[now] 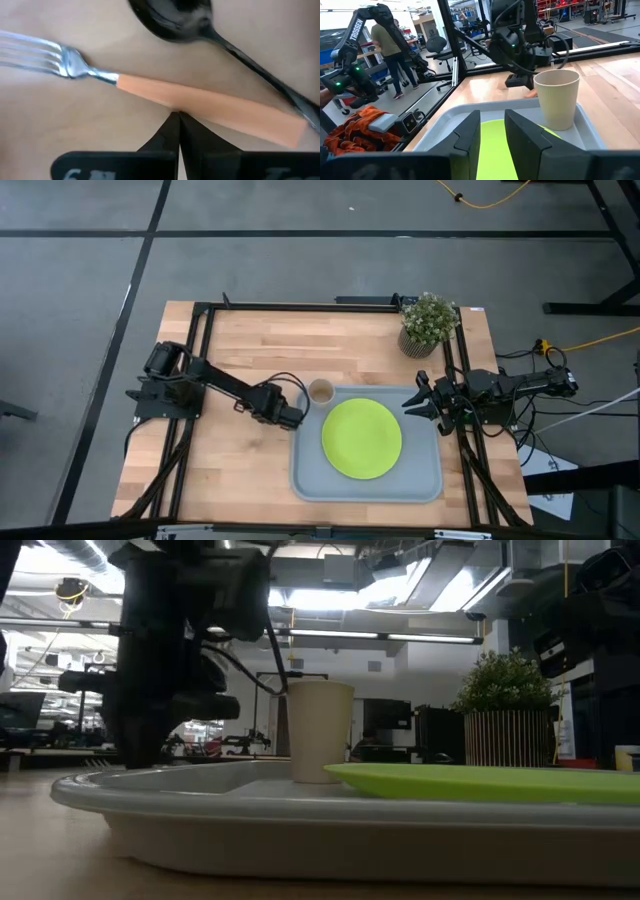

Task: Pick and place plate/cup/fork/spoon on tray
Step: Put the orange fork on the gray serving tray to the right side of the green serving tray

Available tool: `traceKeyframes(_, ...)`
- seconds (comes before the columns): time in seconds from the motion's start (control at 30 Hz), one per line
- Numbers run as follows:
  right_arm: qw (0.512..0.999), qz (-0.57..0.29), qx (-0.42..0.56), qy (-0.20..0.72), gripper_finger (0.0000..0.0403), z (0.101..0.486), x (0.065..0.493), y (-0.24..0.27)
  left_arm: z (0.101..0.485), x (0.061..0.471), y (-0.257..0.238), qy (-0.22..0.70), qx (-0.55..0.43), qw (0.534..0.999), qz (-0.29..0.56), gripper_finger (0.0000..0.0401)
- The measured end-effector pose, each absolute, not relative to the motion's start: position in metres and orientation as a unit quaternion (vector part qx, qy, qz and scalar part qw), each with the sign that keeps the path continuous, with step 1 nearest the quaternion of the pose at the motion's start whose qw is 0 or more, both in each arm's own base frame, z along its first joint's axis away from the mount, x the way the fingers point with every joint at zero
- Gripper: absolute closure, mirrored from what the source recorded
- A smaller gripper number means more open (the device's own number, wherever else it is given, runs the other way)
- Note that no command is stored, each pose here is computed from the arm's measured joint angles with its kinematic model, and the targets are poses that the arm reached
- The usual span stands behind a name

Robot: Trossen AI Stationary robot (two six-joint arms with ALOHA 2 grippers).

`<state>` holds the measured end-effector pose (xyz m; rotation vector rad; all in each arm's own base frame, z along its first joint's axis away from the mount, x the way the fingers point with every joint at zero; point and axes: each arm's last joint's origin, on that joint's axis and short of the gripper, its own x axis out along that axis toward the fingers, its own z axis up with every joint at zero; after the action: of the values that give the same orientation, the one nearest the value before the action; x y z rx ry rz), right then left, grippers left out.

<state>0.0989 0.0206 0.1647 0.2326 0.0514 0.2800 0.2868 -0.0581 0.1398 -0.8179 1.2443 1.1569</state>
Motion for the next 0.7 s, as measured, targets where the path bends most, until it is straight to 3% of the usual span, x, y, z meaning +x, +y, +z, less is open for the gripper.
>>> traceKeyframes(0.7, 0.982, 0.139, 0.124, 0.027, 0.0309, 0.165, 0.099, 0.021, 0.141, 0.289, 0.003, 0.577, -0.264, 0.601, 0.486, 0.0401)
